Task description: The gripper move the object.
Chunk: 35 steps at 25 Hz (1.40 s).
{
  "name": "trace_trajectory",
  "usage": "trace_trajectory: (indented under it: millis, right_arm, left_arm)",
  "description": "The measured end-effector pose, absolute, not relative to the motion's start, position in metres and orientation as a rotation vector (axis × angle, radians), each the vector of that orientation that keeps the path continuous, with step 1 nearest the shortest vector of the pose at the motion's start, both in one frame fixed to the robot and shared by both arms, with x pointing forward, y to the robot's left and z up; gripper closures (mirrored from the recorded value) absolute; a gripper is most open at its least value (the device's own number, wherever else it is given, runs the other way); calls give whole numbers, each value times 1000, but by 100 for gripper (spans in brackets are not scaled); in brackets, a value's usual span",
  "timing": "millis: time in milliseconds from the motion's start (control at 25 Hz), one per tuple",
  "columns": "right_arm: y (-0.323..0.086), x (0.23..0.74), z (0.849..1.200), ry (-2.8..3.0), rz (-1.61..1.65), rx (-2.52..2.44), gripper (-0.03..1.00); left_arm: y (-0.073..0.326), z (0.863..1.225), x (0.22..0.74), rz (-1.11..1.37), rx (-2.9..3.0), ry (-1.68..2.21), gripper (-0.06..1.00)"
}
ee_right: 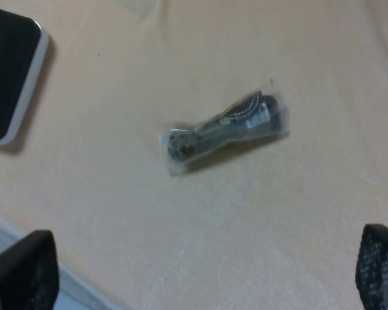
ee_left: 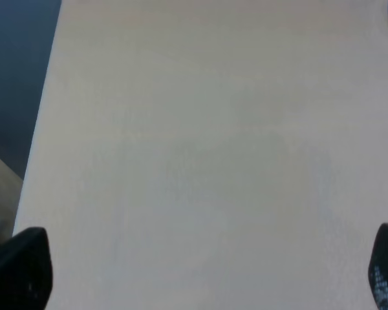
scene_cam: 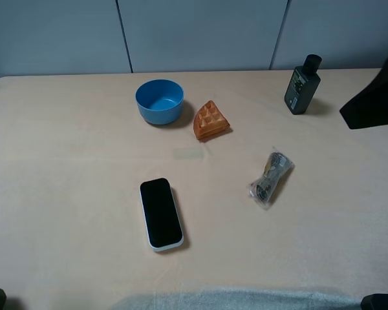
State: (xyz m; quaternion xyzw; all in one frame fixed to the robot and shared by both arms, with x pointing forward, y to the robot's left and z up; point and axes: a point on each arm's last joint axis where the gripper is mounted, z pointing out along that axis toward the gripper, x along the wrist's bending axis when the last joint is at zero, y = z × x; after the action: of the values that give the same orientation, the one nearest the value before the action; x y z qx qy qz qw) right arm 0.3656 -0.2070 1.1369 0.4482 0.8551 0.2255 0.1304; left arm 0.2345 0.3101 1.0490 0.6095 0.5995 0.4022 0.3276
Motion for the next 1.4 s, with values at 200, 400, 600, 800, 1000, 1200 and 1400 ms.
trace_trajectory:
  millis: [200,400,600,800,1000,1200,1400]
  right_arm:
    - [-225,342,1132,2441,713,1315,28]
    - [-252,321,1113,2348,713,1415,28]
    - [-279,299,1093,2154,720,1572,28]
    - [-296,271,1083,1897,798,1649,28]
    - [-302,250,1077,1645,893,1632,28]
    - [-302,239,1063,1498,936,1600,28]
    - [-302,235,1054,1464,956,1580,28]
  left_arm:
    - [310,1049,235,1053,1596,1570,-3]
    - [310,1049,235,1053,1596,1570,-3]
    - [310,1049,235,1053,1596,1570,-3]
    - [310,1049,235,1053,1596,1570,-3]
    - [310,1049,235,1053,1596,1570,-3]
    - [310,1049,235,1053,1596,1570,-3]
    - [310,1049,235,1053,1596,1570,-3]
